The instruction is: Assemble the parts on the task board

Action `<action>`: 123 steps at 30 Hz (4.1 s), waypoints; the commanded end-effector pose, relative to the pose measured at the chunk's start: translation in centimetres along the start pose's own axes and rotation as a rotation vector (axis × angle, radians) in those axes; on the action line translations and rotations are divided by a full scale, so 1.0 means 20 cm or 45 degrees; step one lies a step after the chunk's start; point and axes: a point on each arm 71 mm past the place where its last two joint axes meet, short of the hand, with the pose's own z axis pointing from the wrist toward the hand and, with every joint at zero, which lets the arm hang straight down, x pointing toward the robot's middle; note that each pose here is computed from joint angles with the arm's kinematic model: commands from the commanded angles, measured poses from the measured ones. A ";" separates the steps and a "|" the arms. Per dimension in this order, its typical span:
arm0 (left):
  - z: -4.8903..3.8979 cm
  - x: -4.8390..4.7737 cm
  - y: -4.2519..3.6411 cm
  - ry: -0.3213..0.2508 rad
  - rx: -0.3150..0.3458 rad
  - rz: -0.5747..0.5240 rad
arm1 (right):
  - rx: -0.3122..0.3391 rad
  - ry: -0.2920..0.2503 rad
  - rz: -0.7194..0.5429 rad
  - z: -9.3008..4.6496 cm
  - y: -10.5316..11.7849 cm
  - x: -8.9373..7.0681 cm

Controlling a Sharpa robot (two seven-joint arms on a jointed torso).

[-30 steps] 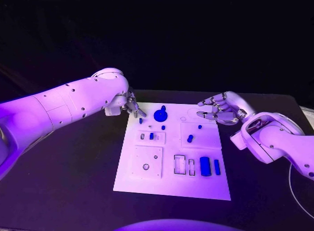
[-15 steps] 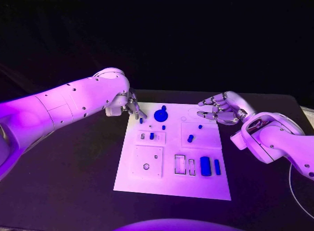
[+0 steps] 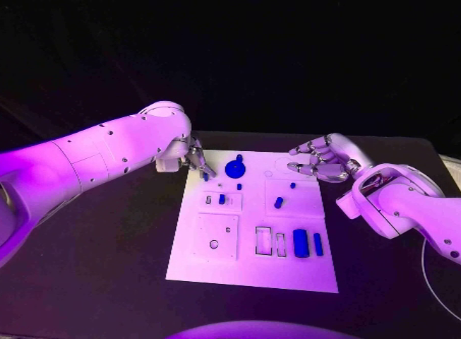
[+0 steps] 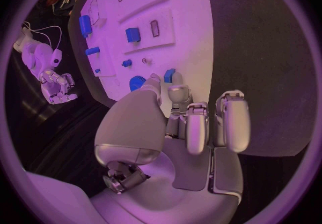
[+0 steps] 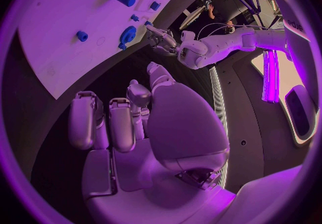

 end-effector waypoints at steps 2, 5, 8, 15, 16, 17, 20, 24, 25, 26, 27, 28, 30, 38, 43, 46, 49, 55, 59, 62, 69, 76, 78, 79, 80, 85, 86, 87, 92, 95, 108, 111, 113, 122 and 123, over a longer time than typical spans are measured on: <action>0.002 0.011 -0.016 0.028 0.019 0.009 | -0.011 0.015 -0.002 0.00 0.00 0.01; 0.002 0.010 -0.018 0.023 0.020 0.004 | -0.011 0.016 -0.002 0.00 0.00 0.01; 0.004 0.008 -0.018 0.015 0.019 -0.004 | -0.011 0.017 -0.001 0.00 0.00 0.01; 0.005 0.002 -0.017 -0.006 0.018 -0.024 | -0.008 0.022 -0.001 0.00 0.00 0.01; 0.005 0.001 -0.017 -0.007 0.018 -0.026 | -0.008 0.023 -0.001 0.00 0.00 0.01; 0.005 0.001 -0.017 -0.007 0.019 -0.027 | -0.007 0.024 -0.001 0.00 0.00 0.01; 0.006 0.003 -0.018 -0.002 0.019 -0.025 | -0.007 0.026 -0.001 0.00 0.00 0.02; 0.006 0.004 -0.017 0.004 0.021 -0.023 | -0.004 0.030 -0.001 0.00 0.00 0.02; 0.005 0.004 -0.016 0.004 0.022 -0.025 | -0.004 0.031 -0.001 0.00 0.00 0.02; 0.005 0.005 -0.014 0.005 0.026 -0.030 | -0.003 0.031 -0.001 0.00 0.00 0.02; 0.004 0.005 -0.012 0.005 0.029 -0.036 | -0.003 0.032 0.000 0.00 0.00 0.02; 0.002 0.005 -0.009 0.004 0.035 -0.046 | -0.002 0.033 0.000 0.00 0.00 0.02; -0.003 0.005 -0.003 -0.002 0.052 -0.077 | -0.002 0.036 -0.001 0.00 -0.01 0.02; -0.072 0.054 0.018 -0.048 0.157 -0.177 | 0.003 0.041 0.000 -0.01 -0.01 0.02; -0.128 0.108 0.023 -0.092 0.214 -0.203 | 0.012 0.038 -0.001 -0.01 -0.02 0.02; -0.156 0.149 0.027 -0.125 0.244 -0.197 | 0.015 0.039 -0.001 -0.01 -0.02 0.02; -0.179 0.190 0.029 -0.160 0.271 -0.178 | 0.017 0.040 0.000 -0.01 -0.03 0.03; -0.197 0.258 0.032 -0.190 0.295 -0.130 | 0.020 0.042 0.000 -0.02 -0.03 0.03; -0.188 0.296 0.044 -0.169 0.277 -0.111 | 0.021 0.043 0.001 -0.02 -0.03 0.03; -0.177 0.325 0.054 -0.148 0.261 -0.101 | 0.022 0.044 0.001 -0.02 -0.04 0.03; -0.166 0.355 0.063 -0.117 0.224 -0.086 | 0.024 0.045 0.001 -0.02 -0.04 0.03; -0.156 0.373 0.075 -0.072 0.188 -0.049 | 0.025 0.045 0.001 -0.02 -0.04 0.03; -0.154 0.378 0.076 -0.061 0.185 -0.040 | 0.025 0.045 0.001 -0.02 -0.04 0.03; -0.154 0.379 0.077 -0.058 0.184 -0.037 | 0.025 0.045 0.001 -0.02 -0.04 0.03; -0.154 0.382 0.078 -0.052 0.182 -0.032 | 0.025 0.045 0.001 -0.02 -0.04 0.03; -0.154 0.389 0.085 -0.031 0.177 -0.015 | 0.025 0.048 0.002 -0.03 -0.04 0.04; -0.155 0.391 0.085 -0.027 0.177 -0.012 | 0.025 0.048 0.002 -0.03 -0.04 0.04; -0.155 0.392 0.086 -0.023 0.177 -0.009 | 0.024 0.048 0.003 -0.03 -0.04 0.04; -0.157 0.398 0.080 -0.013 0.180 0.001 | 0.023 0.050 0.004 -0.02 -0.04 0.04; -0.157 0.399 0.077 -0.012 0.181 0.003 | 0.022 0.050 0.005 -0.02 -0.04 0.04; -0.142 0.399 0.054 0.002 0.175 0.017 | 0.020 0.055 0.006 -0.03 -0.04 0.04; -0.137 0.401 0.046 0.009 0.174 0.024 | 0.020 0.055 0.006 -0.03 -0.04 0.04; -0.134 0.403 0.043 0.016 0.173 0.030 | 0.020 0.055 0.006 -0.03 -0.04 0.04; -0.120 0.408 0.042 0.053 0.158 0.061 | 0.027 0.057 0.004 -0.03 -0.04 0.04; -0.119 0.408 0.042 0.054 0.157 0.063 | 0.027 0.057 0.004 -0.03 -0.04 0.04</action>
